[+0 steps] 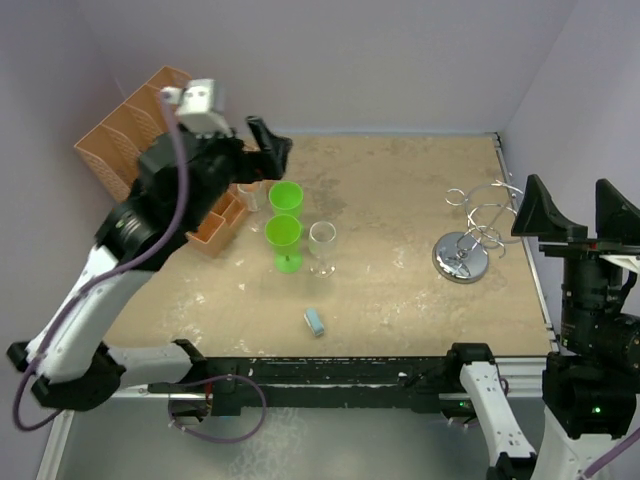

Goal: Take the wine glass off the wine glass rack

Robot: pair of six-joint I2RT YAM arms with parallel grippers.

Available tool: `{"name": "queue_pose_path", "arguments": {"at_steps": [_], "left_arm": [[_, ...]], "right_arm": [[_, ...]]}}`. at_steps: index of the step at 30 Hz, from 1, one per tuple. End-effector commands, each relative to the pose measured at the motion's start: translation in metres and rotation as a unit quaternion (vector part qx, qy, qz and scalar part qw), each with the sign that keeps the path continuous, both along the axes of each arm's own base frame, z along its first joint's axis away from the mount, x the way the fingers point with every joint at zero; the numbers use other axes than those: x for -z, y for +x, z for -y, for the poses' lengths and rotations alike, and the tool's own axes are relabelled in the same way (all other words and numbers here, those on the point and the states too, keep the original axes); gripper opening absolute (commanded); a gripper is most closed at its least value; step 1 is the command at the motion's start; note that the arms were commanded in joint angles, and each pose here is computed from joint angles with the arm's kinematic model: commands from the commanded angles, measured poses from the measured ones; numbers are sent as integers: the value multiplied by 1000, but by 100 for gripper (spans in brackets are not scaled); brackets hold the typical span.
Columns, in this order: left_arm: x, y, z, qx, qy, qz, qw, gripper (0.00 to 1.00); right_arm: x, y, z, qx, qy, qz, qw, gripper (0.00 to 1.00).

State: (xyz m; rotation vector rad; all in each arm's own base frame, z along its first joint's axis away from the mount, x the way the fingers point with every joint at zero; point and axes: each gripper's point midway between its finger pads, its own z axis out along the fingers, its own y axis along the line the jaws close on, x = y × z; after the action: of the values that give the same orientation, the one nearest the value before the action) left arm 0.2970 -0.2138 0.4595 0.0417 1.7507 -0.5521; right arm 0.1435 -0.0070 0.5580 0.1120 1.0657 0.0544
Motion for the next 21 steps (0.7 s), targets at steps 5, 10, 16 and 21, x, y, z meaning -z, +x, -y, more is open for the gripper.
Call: {"name": "queue_pose_path", "arguments": {"at_steps": [5,10,16,21], "left_arm": [[-91,-56,-99,-100,-127,188,969,100],[-95,-74,-122,-112,-131,198,965,100],[-93,-85,-134,-120,-127,200,964,100],[-92,-86,-140,-128,-120,199,964,100]], "right_arm": [[-25,-6,-10,-32,-5,32,999,100],[-29,-5,-13,-40,-6,37,998,100],[-32,-2,-16,-48,-6,40,998,100],[-32,-4,-16,-50,-2,43,998,100]]}}
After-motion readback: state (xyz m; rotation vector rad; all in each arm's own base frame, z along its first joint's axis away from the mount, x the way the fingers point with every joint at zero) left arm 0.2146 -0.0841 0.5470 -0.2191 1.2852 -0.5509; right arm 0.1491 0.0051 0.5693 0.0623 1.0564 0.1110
